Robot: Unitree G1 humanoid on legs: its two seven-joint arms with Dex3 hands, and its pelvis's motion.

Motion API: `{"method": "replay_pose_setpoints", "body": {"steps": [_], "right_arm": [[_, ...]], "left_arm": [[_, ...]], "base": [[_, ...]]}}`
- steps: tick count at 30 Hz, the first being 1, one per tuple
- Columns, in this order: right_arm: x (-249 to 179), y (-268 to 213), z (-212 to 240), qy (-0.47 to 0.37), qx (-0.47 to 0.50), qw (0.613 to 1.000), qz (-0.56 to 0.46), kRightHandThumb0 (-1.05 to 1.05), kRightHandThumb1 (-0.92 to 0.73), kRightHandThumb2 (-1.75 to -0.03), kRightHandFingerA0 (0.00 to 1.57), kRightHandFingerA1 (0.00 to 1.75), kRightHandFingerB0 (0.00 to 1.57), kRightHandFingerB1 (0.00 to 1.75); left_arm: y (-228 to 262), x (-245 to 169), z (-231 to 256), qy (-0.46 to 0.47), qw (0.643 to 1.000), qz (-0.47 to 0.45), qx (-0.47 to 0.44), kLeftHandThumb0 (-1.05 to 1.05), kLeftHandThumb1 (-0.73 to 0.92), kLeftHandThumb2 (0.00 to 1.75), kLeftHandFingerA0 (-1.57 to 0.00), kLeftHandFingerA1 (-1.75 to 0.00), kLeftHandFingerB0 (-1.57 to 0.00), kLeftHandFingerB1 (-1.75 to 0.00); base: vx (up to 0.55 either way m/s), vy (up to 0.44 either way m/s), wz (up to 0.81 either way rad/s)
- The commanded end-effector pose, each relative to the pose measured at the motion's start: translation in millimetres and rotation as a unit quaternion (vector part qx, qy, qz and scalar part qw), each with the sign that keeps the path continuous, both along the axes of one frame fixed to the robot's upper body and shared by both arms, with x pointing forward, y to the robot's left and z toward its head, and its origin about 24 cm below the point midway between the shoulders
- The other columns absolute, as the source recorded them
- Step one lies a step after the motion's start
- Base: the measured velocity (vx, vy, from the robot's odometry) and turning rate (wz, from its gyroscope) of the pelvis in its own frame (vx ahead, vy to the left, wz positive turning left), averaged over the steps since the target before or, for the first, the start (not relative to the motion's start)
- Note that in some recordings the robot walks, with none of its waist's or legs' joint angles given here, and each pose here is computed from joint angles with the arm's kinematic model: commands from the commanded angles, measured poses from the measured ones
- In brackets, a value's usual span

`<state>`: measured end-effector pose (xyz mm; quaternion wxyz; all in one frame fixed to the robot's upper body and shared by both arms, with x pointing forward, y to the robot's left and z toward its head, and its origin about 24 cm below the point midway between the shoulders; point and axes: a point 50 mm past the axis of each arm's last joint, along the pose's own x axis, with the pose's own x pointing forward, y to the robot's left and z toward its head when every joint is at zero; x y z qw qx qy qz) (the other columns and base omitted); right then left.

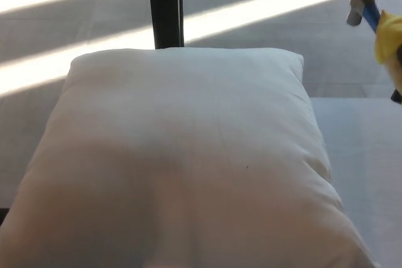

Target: A hammer is kept on the right hand side and a pillow is kept on the left hand side on the desk infront of the robot and the robot uses its right hand to pick up the hammer and makes a downward swinging motion to hit the pillow

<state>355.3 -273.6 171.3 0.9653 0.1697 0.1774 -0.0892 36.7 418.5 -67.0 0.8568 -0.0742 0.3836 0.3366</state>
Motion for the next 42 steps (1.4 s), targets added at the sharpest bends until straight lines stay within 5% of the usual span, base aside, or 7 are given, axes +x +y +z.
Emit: {"method": "replay_pose_setpoints", "body": {"steps": [1, 9, 17, 19, 30, 33, 42], "right_arm": [[-8.3, -15.6, -11.2, -0.026, -0.221, 0.975, 0.001, -0.18, -0.56, -1.11, 0.97, 1.75, 0.68, 1.73], [-21.8, -6.4, -55.5, -0.006, -0.553, 0.829, 0.09, -0.21, -0.54, -1.08, 0.89, 1.73, 0.81, 1.5], [-22.2, -14.5, -59.6, 0.018, -0.58, 0.811, 0.07, -0.22, -0.52, -1.11, 0.91, 1.73, 0.81, 1.48], [-22.4, -19.7, -56.4, 0.019, -0.587, 0.807, 0.059, -0.28, -0.51, -1.12, 1.2, 1.35, 0.97, 1.18], [-26.8, -23.2, -74.6, 0.018, -0.667, 0.742, 0.073, -0.23, -0.59, -0.91, 1.0, 1.52, 0.86, 1.34], [-29.8, -17.6, -83.7, 0.01, -0.66, 0.745, 0.096, -0.21, -0.57, -0.99, 0.93, 1.6, 0.83, 1.37], [-41.1, -6.3, -121.8, 0.041, -0.62, 0.755, 0.21, -0.2, -0.72, -0.68, 0.78, 1.22, 0.73, 0.69]], "left_arm": [[7.7, 3.3, 8.2, -0.004, 1.0, -0.008, 0.021, -0.64, 0.74, 0.62, -0.6, -0.59, -0.53, -0.46], [8.1, 3.7, 8.9, -0.003, 1.0, -0.013, 0.022, -0.65, 0.75, 0.62, -0.56, -0.59, -0.51, -0.46], [7.3, 0.9, 7.9, -0.006, 1.0, -0.008, 0.02, -0.65, 0.59, 1.0, -0.55, -0.67, -0.44, -0.58], [7.1, 1.0, 7.3, -0.01, 1.0, 0.001, 0.015, -0.64, 0.74, 0.62, -0.59, -0.59, -0.51, -0.47], [5.2, 2.1, 6.1, -0.012, 1.0, -0.007, 0.009, -0.63, 0.59, 0.99, -0.53, -0.68, -0.43, -0.59], [4.7, 2.9, 5.5, -0.009, 1.0, -0.008, 0.016, -0.66, 0.75, 0.62, -0.59, -0.61, -0.51, -0.46], [4.2, 3.9, 4.8, -0.013, 1.0, -0.001, 0.01, -0.65, 0.75, 0.62, -0.58, -0.6, -0.51, -0.47]], "base": [[0.0, 0.0, 0.0], [0.0, 0.0, 0.0], [0.0, 0.0, 0.0], [0.0, 0.0, 0.0], [0.0, 0.0, 0.0], [0.0, 0.0, 0.0], [0.0, 0.0, 0.0]]}}
